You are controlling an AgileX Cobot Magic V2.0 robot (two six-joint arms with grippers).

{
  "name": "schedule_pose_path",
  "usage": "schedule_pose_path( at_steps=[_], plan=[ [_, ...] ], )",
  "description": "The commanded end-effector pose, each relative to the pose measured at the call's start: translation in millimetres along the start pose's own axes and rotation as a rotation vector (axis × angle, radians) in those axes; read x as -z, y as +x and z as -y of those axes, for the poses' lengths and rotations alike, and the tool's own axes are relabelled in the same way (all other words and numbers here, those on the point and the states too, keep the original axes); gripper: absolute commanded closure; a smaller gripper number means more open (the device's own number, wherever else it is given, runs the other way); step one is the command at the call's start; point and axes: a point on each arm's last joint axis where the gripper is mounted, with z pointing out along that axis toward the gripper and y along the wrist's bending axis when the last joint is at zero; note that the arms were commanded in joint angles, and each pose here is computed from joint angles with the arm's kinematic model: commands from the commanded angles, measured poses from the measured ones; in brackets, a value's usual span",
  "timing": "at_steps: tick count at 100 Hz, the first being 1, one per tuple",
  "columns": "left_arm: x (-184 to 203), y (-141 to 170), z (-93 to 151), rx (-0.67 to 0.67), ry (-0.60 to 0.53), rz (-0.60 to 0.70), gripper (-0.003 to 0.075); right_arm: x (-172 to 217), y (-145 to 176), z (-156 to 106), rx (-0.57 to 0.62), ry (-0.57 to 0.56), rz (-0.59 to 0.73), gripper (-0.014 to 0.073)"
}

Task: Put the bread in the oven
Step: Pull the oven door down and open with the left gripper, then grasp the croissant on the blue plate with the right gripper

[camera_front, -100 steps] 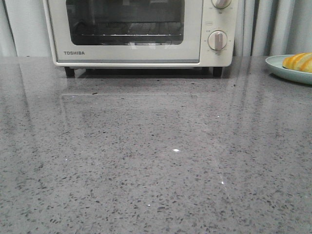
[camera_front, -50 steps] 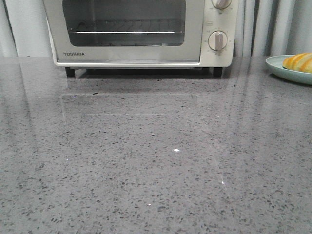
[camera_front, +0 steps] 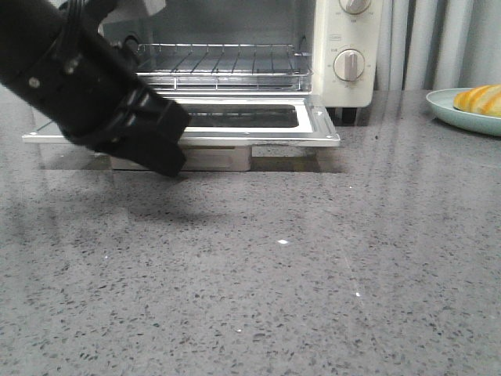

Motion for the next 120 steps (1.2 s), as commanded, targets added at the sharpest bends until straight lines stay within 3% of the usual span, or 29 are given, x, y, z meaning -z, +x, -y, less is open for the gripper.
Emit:
schedule_pose_path(
  at_steps=[1, 16, 31, 38, 53, 58, 82, 105, 120],
  plan=[
    [12, -12, 2, 0.015, -0.035, 0.101, 0.0742, -1, -17, -3, 0.01, -0.011, 0.096, 0.0662],
    [19, -12, 2, 0.016, -0.038, 0.119, 0.0742, -8, -34, -6, 0.01, -0.009, 0.065, 0.0662],
    [52, -24, 9, 0.02, -0.035, 0.231, 0.0742, -41, -64, -12, 0.009, 0.006, -0.091, 0.0631],
    [75, -30, 13, 0.007, -0.035, 0.299, 0.0742, -62, -77, -14, 0.017, 0.018, -0.167, 0.0538],
    [128, -36, 24, -0.025, -0.028, 0.448, 0.0742, -111, -100, -11, 0.052, 0.07, -0.256, 0.0213],
    [144, -35, 28, -0.035, -0.022, 0.488, 0.0742, -127, -105, -4, 0.056, 0.103, -0.264, 0.0167],
    [197, -21, 42, -0.077, 0.009, 0.6, 0.0742, -198, -102, 50, 0.004, 0.261, -0.276, 0.0205],
    [216, -13, 47, -0.091, 0.011, 0.655, 0.0742, -251, -75, 63, 0.096, 0.25, -0.351, 0.0205],
    [222, -11, 48, -0.095, 0.013, 0.671, 0.0742, -279, -50, 75, 0.096, 0.257, -0.396, 0.0205]
  ],
)
